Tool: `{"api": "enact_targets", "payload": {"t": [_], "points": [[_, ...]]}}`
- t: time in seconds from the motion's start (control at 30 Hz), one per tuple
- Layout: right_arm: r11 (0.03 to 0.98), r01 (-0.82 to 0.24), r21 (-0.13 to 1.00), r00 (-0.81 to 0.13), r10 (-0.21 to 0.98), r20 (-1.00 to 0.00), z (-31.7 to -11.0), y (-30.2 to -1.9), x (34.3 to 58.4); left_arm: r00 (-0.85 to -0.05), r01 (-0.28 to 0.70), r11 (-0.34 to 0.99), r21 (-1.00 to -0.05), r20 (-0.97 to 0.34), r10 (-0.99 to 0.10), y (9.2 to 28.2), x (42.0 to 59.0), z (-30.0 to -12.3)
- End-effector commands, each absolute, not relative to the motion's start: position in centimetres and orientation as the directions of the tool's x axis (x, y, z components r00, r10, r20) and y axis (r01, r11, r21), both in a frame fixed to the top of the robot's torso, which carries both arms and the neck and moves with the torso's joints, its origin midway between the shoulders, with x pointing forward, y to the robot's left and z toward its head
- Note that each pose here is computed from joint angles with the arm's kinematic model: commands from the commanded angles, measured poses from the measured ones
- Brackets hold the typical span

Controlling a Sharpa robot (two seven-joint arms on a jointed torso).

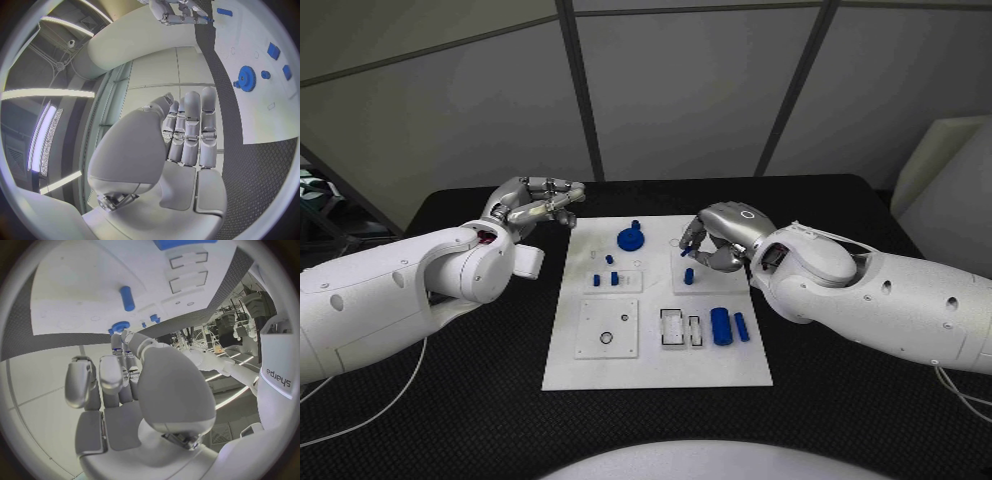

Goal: Assemble the parts on the task board

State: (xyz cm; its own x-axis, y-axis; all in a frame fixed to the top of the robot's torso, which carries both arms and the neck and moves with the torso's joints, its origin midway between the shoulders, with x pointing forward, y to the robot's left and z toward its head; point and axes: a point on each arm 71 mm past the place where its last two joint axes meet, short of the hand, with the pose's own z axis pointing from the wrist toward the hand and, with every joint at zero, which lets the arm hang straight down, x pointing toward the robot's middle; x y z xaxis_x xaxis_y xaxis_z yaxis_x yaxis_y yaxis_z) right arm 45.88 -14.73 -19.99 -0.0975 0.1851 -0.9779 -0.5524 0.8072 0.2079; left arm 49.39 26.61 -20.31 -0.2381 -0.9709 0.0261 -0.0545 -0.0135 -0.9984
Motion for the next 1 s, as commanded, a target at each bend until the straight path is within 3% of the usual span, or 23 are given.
{"api": "enact_targets", "payload": {"t": [0.03,0.3,0.53,1.0], "points": [[0.765,-0.591,0.257,-0.106,0.242,-0.964,-19.4,-13.2,45.2,-0.252,-0.034,-0.035,-0.999,0.042,-0.967,26.3,49.4,-20.1],[0.711,-0.643,0.284,-0.168,0.23,-0.958,-19.5,-9.6,44.5,-0.262,-0.036,-0.039,-0.999,0.047,-0.964,25.8,49.5,-20.1],[0.678,-0.675,0.292,-0.245,0.167,-0.955,-21.4,-7.0,43.5,-0.268,-0.038,-0.041,-0.998,0.05,-0.962,25.5,49.5,-20.1],[0.67,-0.686,0.282,-0.306,0.085,-0.948,-23.6,-4.5,42.5,-0.273,-0.039,-0.044,-0.998,0.053,-0.961,25.3,49.5,-20.1]]}}
